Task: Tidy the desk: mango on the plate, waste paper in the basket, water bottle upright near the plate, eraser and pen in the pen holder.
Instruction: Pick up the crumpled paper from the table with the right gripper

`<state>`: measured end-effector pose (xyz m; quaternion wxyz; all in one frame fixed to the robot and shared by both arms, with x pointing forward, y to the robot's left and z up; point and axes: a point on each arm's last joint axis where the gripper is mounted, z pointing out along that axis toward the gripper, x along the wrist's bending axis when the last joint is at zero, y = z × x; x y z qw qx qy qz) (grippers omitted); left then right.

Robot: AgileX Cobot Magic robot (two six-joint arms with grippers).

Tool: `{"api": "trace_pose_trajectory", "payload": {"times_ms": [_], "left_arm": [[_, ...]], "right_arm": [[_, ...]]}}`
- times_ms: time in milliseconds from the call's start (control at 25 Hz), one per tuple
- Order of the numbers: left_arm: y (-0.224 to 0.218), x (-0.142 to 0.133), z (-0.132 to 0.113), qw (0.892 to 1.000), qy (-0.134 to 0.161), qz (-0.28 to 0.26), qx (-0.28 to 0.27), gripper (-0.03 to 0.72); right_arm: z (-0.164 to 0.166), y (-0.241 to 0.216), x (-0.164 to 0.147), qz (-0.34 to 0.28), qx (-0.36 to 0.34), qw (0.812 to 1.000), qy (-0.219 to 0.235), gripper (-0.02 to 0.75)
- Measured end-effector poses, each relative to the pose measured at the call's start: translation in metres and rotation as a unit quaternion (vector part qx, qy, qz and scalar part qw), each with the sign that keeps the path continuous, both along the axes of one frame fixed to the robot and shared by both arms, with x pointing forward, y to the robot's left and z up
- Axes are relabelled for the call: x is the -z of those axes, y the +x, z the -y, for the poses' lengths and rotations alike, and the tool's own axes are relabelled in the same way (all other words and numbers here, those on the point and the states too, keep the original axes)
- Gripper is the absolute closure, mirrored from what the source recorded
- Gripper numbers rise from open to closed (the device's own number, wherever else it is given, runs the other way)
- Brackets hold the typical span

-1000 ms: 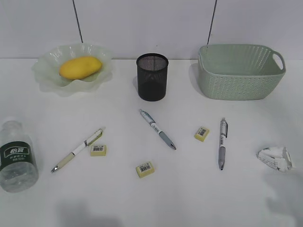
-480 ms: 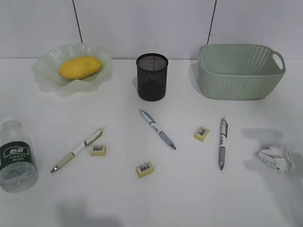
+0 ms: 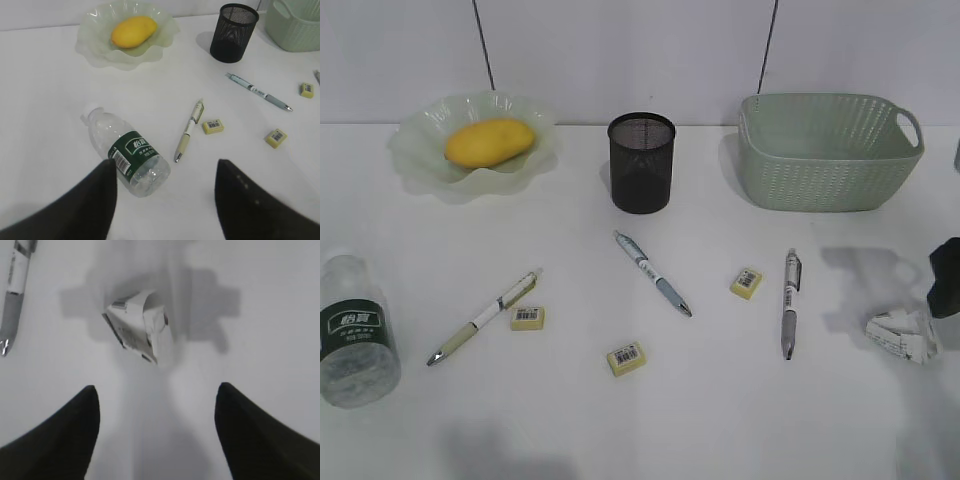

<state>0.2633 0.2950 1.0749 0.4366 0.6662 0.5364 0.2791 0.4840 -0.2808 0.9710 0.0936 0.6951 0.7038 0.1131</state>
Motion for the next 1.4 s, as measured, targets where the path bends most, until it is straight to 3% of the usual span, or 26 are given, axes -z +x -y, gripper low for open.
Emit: {"api": "trace_pose_trajectory", "payload": {"times_ms": [440,760,920,1080,1160,1400], "left_arm": [[-0.001,0.002,0.000,1.000,0.003,-0.010,0.000,0.222],[-0.004,0.007,-0.001,0.999,0.011,-0.040,0.001,0.222],[-0.004,0.007,-0.001,0.999,0.011,-0.040,0.001,0.222],[-0.004,0.007,-0.001,0.999,0.011,-0.040,0.001,0.222],[-0.004,0.007,-0.001,0.999,0.011,-0.040,0.001,0.222],[-0.004,0.007,-0.001,0.999,0.011,-0.040,0.001,0.223]], "right_arm": [[-0.002,0.023,0.057,-0.045,0.000,0.999,-0.003,0.164],[-0.003,0.030,0.072,-0.042,0.000,0.999,0.001,0.186],[-0.003,0.033,0.075,-0.034,0.001,0.999,0.002,0.314],[-0.003,0.034,0.077,-0.035,0.001,0.999,0.002,0.598],[-0.003,0.035,0.077,-0.035,-0.001,0.999,0.002,0.700],[-0.003,0.029,0.045,-0.002,-0.002,1.000,0.008,0.724]]}}
